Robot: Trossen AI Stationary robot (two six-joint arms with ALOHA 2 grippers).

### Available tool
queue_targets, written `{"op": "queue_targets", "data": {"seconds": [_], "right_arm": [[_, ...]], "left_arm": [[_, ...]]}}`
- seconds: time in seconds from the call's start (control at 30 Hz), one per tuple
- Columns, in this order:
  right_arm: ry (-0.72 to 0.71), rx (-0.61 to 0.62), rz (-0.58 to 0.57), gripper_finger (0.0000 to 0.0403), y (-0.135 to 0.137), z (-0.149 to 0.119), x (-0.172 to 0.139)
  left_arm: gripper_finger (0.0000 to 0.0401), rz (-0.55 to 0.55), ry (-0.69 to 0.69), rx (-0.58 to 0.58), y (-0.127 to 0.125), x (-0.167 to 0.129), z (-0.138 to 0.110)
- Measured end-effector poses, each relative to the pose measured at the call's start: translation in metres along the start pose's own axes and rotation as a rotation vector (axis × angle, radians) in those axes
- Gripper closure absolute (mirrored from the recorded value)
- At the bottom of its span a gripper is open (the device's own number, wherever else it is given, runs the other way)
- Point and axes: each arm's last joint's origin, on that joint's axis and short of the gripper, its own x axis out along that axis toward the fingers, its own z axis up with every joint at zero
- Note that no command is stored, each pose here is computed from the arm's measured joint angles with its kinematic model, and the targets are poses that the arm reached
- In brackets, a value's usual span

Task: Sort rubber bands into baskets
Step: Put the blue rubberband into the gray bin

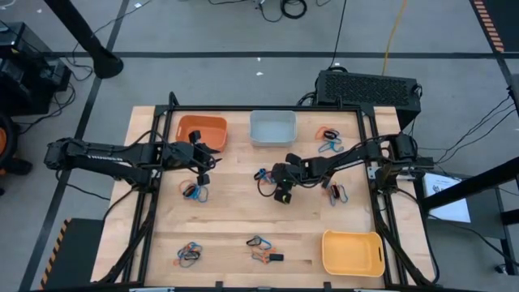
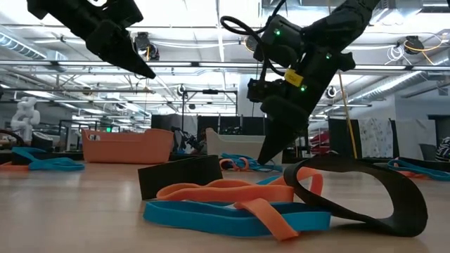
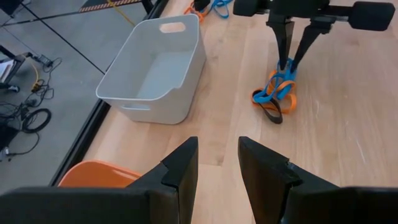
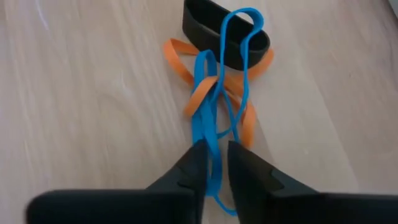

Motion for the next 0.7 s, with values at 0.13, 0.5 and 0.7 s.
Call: {"op": "queue_targets", "data": {"seconds": [0.13,0.5,0.7], "right_arm": [[0.006,-0.039,0.022,0.0397,-0.002,0.001,-0.002],[-0.096,-0.084,0.036,0.0400,0.000,0.050,-0.051],[-0.117,-0.138,0.036,0.0402,0.001,0.069,-0.075]], "left_arm": [[0.0278,0.000,0.000,0.000,0.000,0.000,0.000],[0.0278,-0.001,0.000,0.001,0.000,0.000,0.000],[0.0278,-0.001,0.000,0.001,0.000,0.000,0.000]]}}
